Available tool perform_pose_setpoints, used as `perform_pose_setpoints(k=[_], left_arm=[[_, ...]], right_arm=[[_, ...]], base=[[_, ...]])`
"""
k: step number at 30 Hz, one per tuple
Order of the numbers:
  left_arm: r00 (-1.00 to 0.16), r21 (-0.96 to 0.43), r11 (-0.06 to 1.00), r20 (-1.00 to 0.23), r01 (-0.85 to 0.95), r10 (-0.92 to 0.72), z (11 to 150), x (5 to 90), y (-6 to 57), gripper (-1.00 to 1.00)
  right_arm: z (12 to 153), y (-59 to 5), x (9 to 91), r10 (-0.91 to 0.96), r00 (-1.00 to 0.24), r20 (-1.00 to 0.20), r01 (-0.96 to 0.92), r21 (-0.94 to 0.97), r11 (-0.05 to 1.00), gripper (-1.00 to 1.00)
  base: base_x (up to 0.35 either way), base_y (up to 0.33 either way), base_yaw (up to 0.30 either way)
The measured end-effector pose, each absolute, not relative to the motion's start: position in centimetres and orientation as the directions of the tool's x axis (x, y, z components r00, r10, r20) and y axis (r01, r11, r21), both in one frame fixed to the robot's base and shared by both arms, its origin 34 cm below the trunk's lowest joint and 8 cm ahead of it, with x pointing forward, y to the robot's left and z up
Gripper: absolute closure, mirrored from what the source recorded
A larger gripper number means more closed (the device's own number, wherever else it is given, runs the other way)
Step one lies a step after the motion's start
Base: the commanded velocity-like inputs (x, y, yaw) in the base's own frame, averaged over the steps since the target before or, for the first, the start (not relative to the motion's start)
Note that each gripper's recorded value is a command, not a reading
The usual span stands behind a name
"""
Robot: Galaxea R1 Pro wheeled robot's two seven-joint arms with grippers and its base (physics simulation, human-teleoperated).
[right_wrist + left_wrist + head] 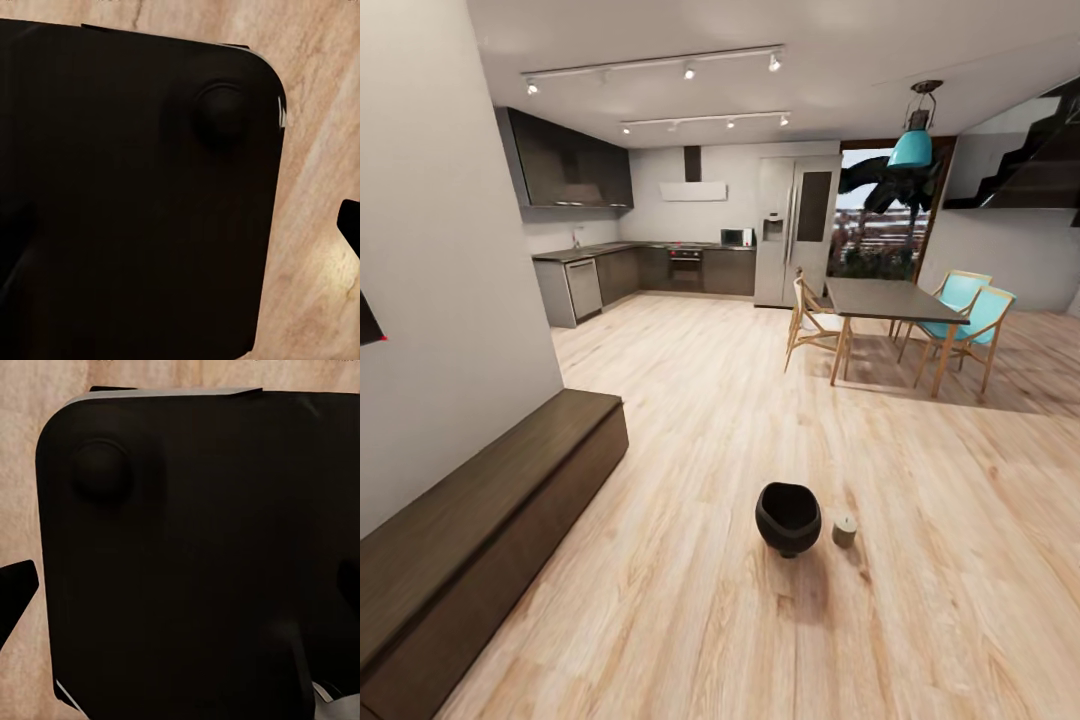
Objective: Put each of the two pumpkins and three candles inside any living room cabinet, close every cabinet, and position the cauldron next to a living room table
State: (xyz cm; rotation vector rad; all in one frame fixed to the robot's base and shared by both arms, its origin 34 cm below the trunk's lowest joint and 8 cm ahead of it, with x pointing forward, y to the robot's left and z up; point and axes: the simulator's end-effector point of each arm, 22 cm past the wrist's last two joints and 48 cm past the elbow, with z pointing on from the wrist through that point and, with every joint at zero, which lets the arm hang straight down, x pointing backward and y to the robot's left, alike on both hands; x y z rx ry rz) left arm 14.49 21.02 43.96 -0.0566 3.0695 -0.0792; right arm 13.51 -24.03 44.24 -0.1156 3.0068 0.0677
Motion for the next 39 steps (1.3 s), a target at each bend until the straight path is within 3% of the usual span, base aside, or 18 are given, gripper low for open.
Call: perform_pose_setpoints(k=[19, 39], left_arm=[[-0.995, -0.042, 0.999, -0.089, -0.035, -0.038, 43.95, 14.89, 21.92, -1.00], [-0.995, -0.042, 0.999, -0.090, -0.031, -0.035, 43.95, 14.89, 21.93, -1.00]], right_arm=[[44.25, -24.02, 13.47, -0.073, -0.988, -0.133, -0.079, 0.040, 0.996, -1.00], [44.24, -24.01, 13.40, -0.073, -0.989, -0.130, -0.079, 0.040, 0.996, -1.00]], base=[[0.146, 0.126, -0.164], [0.029, 0.091, -0.133]])
